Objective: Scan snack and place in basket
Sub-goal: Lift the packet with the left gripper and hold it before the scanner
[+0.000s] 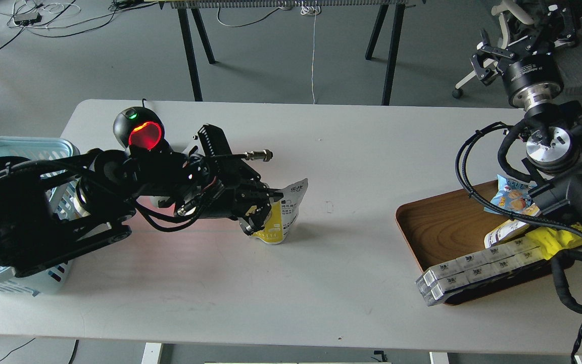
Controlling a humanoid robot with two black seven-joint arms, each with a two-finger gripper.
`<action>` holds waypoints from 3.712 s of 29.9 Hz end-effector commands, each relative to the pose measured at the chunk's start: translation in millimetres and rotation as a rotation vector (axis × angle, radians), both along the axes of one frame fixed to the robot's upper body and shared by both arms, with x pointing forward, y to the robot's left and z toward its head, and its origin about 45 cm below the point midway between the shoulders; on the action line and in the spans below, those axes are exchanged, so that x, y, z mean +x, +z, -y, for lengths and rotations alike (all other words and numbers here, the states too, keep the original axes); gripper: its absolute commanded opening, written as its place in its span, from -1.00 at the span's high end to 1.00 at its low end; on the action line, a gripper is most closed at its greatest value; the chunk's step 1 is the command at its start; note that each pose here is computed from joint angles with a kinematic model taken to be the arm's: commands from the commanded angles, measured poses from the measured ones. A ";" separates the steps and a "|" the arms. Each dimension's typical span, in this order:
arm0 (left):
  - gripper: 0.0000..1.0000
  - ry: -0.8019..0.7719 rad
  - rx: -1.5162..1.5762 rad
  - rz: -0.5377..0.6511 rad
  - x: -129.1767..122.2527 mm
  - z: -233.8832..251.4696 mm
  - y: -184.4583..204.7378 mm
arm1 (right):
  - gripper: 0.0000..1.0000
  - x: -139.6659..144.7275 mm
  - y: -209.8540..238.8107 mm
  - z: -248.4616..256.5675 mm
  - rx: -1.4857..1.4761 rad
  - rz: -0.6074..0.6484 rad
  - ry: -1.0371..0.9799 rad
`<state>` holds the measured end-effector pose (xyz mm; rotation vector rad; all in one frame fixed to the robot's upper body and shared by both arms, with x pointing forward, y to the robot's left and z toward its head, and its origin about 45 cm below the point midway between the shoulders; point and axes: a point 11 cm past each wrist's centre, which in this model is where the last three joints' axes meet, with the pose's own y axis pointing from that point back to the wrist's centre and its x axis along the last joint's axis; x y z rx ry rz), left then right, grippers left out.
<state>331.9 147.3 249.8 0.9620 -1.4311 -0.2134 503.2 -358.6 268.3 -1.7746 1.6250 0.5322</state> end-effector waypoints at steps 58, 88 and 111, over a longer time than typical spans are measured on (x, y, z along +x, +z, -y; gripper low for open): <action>1.00 0.240 -0.022 0.099 46.0 -138.3 88.3 | -0.99 -2.2 11.3 22.5 -0.002 0.024 -0.044; 1.00 0.306 -0.022 0.009 46.5 -152.0 49.5 | -0.99 -2.5 12.0 24.5 0.001 0.027 -0.051; 1.00 0.266 -0.038 0.139 33.4 -166.5 115.6 | -0.99 -2.4 12.3 24.0 0.001 0.028 -0.049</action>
